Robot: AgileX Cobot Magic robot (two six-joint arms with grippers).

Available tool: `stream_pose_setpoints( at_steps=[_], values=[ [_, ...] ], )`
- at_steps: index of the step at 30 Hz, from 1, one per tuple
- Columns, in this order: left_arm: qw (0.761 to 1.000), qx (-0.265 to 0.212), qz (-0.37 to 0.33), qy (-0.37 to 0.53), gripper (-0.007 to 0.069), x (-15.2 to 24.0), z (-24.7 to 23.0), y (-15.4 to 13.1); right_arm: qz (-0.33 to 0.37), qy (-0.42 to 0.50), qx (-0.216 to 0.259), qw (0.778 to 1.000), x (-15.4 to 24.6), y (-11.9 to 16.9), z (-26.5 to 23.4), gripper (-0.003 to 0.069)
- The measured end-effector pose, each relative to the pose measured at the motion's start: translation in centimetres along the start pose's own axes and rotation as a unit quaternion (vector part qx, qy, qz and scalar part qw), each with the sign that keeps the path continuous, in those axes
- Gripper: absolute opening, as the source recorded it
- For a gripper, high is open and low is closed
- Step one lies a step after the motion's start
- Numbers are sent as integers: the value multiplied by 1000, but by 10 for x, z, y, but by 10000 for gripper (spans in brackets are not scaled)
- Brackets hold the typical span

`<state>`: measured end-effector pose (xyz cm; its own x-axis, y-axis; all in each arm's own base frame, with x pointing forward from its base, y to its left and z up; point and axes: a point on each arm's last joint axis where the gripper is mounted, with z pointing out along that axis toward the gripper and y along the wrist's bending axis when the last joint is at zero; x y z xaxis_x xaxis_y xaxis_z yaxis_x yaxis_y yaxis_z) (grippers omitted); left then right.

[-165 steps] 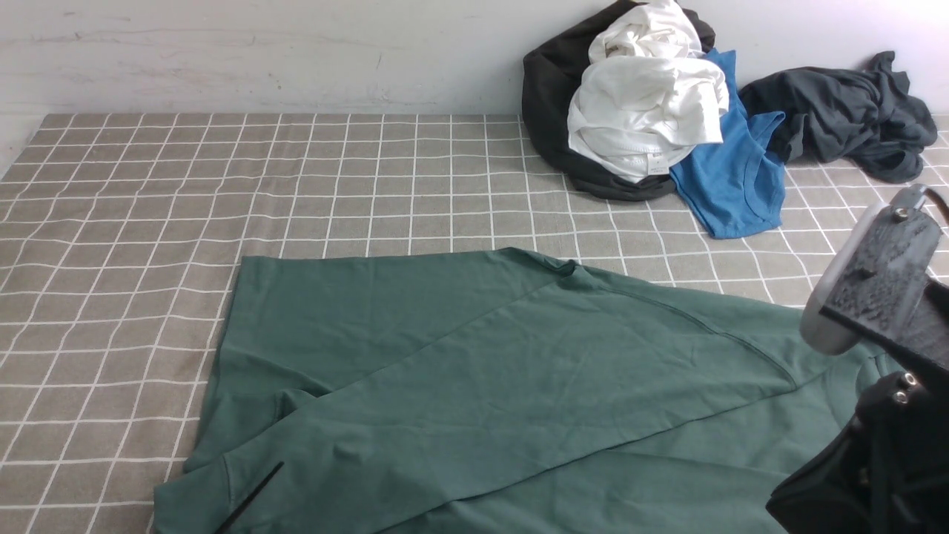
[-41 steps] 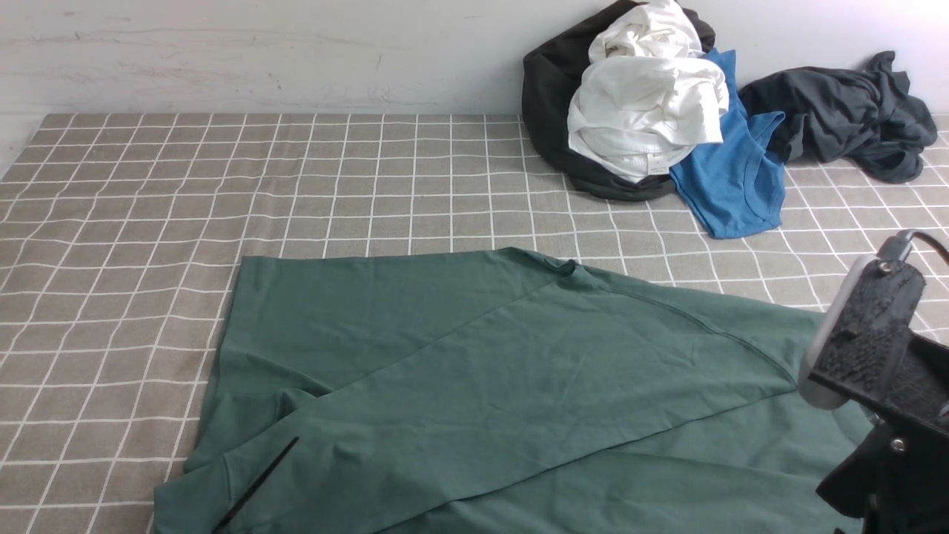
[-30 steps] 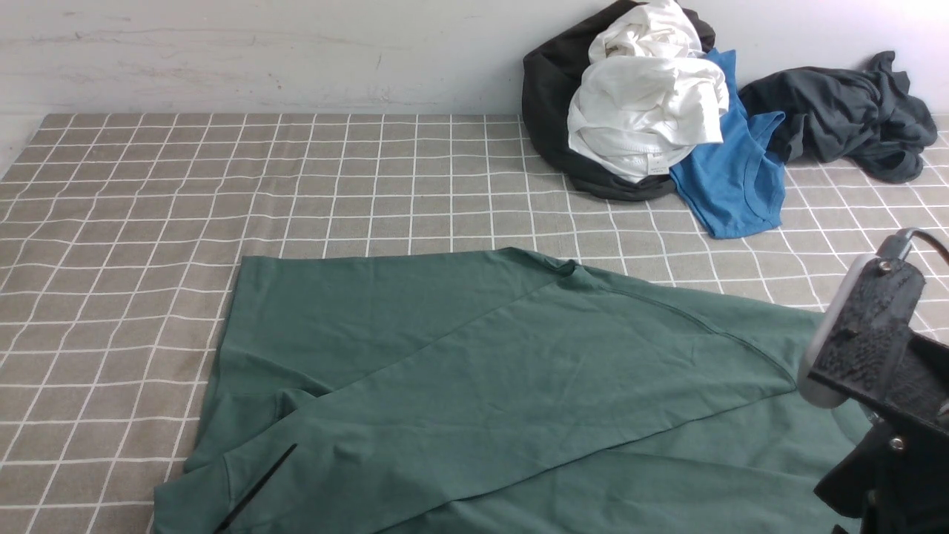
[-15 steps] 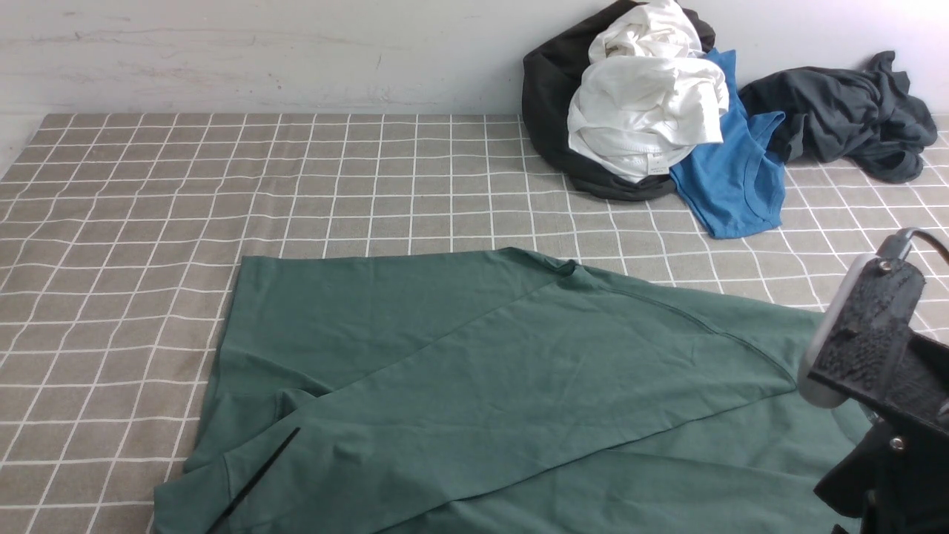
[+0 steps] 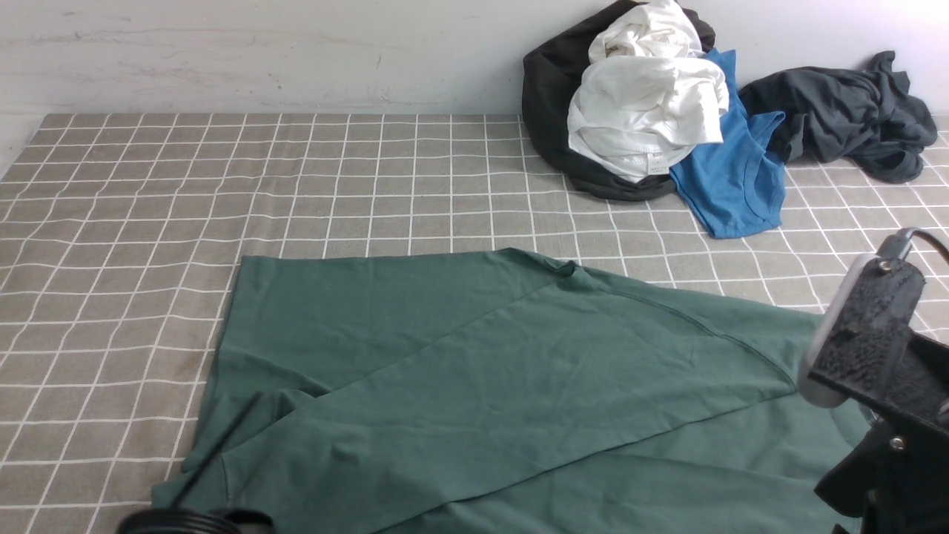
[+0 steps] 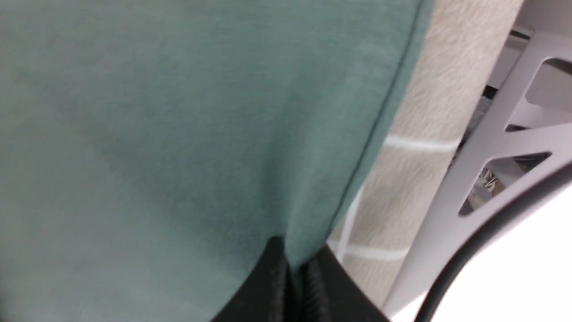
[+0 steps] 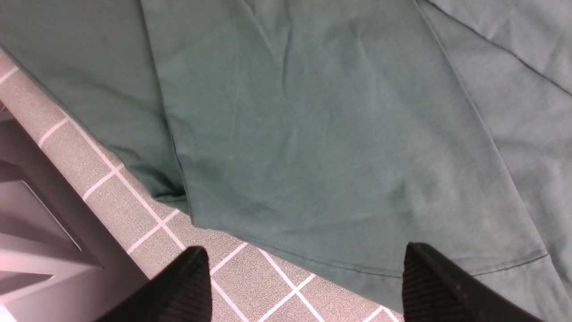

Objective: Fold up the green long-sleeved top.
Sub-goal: Use both arms simultaneously to clamp the lower edge of the clothing fabric

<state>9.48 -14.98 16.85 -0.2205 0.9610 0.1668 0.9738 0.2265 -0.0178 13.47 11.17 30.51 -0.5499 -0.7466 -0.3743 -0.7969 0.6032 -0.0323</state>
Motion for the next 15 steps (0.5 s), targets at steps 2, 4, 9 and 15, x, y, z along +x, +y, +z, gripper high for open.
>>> stream_pose_setpoints(
  at_steps=[2,4,9,15],
  values=[
    [1000,-3,-9,-1,3,3,-6,4,-1,1,2,1000,0,0,0,527],
    [999,-7,-35,-4,3,11,-14,15,-5,7,9,1000,1,-2,0,527],
    [997,-3,-71,-5,3,25,-18,33,-21,27,22,999,7,-4,5,527],
    [997,-3,-82,-9,3,28,-18,38,-55,89,56,993,36,-9,39,527]
  ],
)
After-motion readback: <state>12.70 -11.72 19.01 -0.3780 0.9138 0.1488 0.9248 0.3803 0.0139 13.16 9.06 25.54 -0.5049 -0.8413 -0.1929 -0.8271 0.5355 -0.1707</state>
